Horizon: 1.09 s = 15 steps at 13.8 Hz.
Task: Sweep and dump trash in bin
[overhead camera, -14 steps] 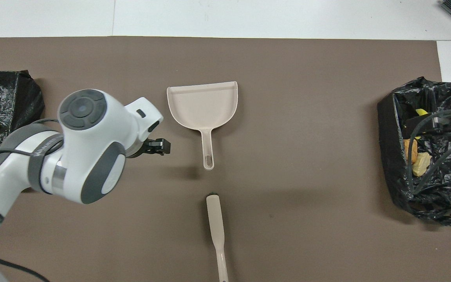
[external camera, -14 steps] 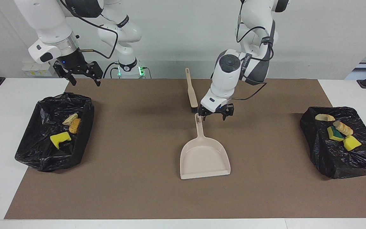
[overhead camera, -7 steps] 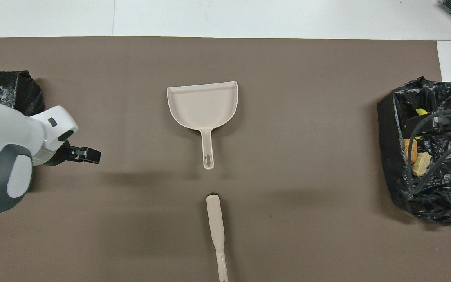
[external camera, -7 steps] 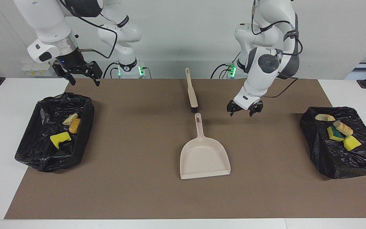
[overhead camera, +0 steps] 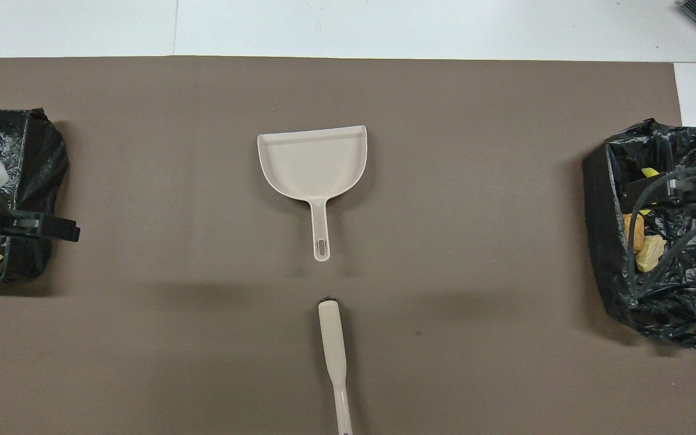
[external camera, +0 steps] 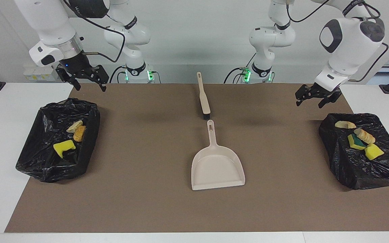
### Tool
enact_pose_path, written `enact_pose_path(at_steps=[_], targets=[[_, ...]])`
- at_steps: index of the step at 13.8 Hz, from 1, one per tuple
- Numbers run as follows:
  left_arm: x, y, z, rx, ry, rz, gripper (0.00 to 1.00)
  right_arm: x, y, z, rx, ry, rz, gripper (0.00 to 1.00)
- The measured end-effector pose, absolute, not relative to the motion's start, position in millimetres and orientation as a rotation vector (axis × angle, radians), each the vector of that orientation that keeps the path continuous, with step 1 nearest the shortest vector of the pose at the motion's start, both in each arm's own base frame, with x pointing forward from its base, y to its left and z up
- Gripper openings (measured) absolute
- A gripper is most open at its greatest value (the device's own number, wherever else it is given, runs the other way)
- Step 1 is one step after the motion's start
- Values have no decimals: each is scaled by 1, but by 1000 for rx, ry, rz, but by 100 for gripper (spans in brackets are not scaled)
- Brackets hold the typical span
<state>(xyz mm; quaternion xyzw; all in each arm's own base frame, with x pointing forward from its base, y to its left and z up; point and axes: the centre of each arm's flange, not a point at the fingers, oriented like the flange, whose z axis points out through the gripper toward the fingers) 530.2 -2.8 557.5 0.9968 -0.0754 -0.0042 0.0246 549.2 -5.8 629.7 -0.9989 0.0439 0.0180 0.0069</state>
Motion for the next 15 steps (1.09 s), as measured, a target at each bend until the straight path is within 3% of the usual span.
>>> enact_pose_path(at_steps=[6, 15], targets=[[537, -1, 649, 3088, -263, 15, 100, 557, -6, 623, -3121, 176, -16, 100], [546, -3, 654, 3088, -277, -20, 100, 555, -6, 621, -3122, 176, 0, 100]])
